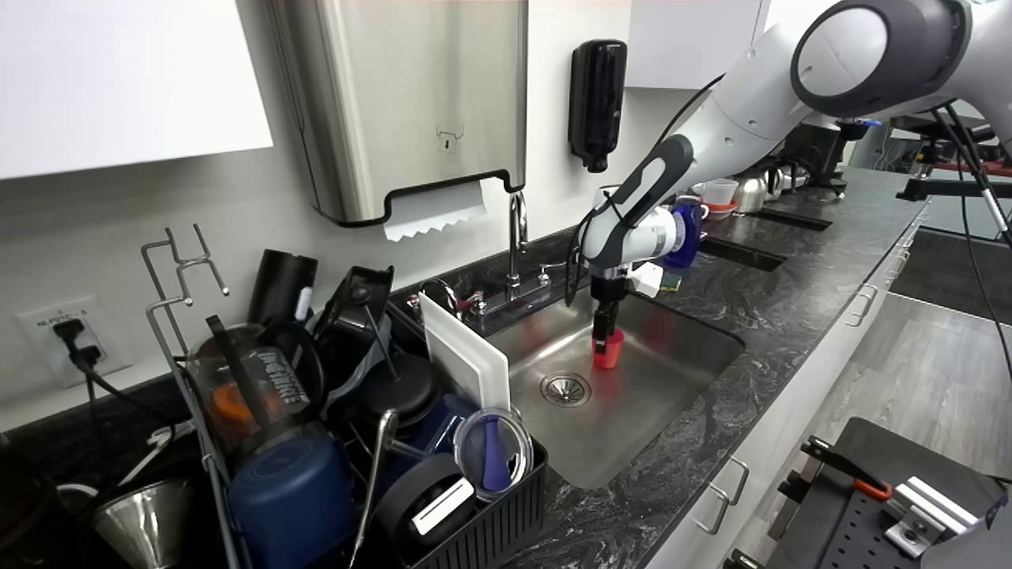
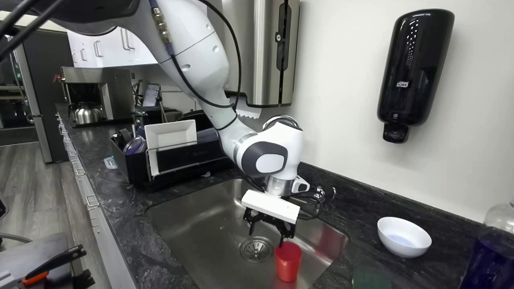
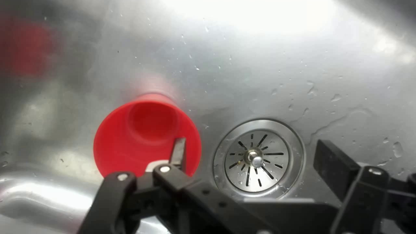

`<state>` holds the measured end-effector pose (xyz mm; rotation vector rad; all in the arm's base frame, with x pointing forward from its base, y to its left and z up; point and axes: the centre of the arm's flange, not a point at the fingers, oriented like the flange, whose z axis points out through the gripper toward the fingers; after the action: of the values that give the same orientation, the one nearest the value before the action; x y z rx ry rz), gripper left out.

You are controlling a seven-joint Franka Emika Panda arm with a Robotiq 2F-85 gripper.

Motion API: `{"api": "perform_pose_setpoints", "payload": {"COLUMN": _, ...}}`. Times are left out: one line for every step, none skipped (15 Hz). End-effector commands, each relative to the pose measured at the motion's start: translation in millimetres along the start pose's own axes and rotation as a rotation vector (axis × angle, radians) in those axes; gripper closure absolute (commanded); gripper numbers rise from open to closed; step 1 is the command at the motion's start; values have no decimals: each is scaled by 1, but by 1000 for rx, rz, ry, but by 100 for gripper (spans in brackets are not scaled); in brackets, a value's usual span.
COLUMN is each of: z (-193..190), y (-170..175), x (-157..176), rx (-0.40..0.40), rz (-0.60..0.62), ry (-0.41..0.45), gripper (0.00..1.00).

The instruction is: Push the right faucet handle backwards, take the red cup out of the sink

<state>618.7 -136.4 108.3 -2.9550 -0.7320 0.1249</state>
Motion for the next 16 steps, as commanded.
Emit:
{"api": "perform_pose_setpoints", "payload": {"z": 7, "y": 1, "x": 3, "rx": -55, "rz": -71, "ry": 12, "gripper": 0}}
{"api": "perform_pose_setpoints", "payload": {"z": 8, "y": 2, "x": 4, "rx": -66, "rz": -81, "ry": 17, "gripper": 0}}
{"api": "perform_pose_setpoints", "payload": {"z": 9, "y": 3, "x": 4, "rx": -75, "rz": -89, "ry": 22, "gripper": 0}}
{"api": "perform_pose_setpoints", "payload": {"z": 11, "y": 4, "x": 5, "rx": -81, "rz": -95, "ry": 25, "gripper": 0}}
{"api": "perform_pose_setpoints", "payload": {"z": 13, "y": 4, "x": 5, "rx": -88, "rz": -99, "ry": 28, "gripper": 0}}
{"api": "perform_pose_setpoints", "payload": {"z": 16, "y": 5, "x": 5, "rx": -92, "rz": -105, "ry": 30, "gripper": 0}}
{"api": "perform_pose_setpoints", "payload": {"z": 17, "y": 5, "x": 5, "rx": -97, "rz": -108, "ry": 31, "gripper": 0}}
{"api": "perform_pose_setpoints", "payload": {"z": 18, "y": 5, "x": 5, "rx": -101, "rz": -111, "ry": 33, "gripper": 0}}
{"api": "perform_pose_setpoints", "payload": {"z": 19, "y": 6, "x": 5, "rx": -105, "rz": -114, "ry": 36, "gripper": 0}}
{"api": "perform_pose_setpoints", "payload": {"z": 21, "y": 6, "x": 4, "rx": -108, "rz": -116, "ry": 36, "gripper": 0}}
{"api": "perform_pose_setpoints", "payload": {"z": 23, "y": 7, "x": 3, "rx": -111, "rz": -117, "ry": 35, "gripper": 0}}
{"api": "perform_pose_setpoints", "payload": {"z": 25, "y": 7, "x": 2, "rx": -112, "rz": -118, "ry": 36, "gripper": 0}}
{"api": "perform_pose_setpoints", "payload": {"z": 26, "y": 8, "x": 1, "rx": -114, "rz": -118, "ry": 36, "gripper": 0}}
{"api": "perform_pose_setpoints", "payload": {"z": 26, "y": 9, "x": 0, "rx": -116, "rz": -118, "ry": 37, "gripper": 0}}
{"api": "perform_pose_setpoints", "payload": {"z": 27, "y": 9, "x": 0, "rx": -119, "rz": -118, "ry": 38, "gripper": 0}}
{"api": "perform_pose_setpoints", "payload": {"z": 27, "y": 9, "x": -1, "rx": -122, "rz": -120, "ry": 38, "gripper": 0}}
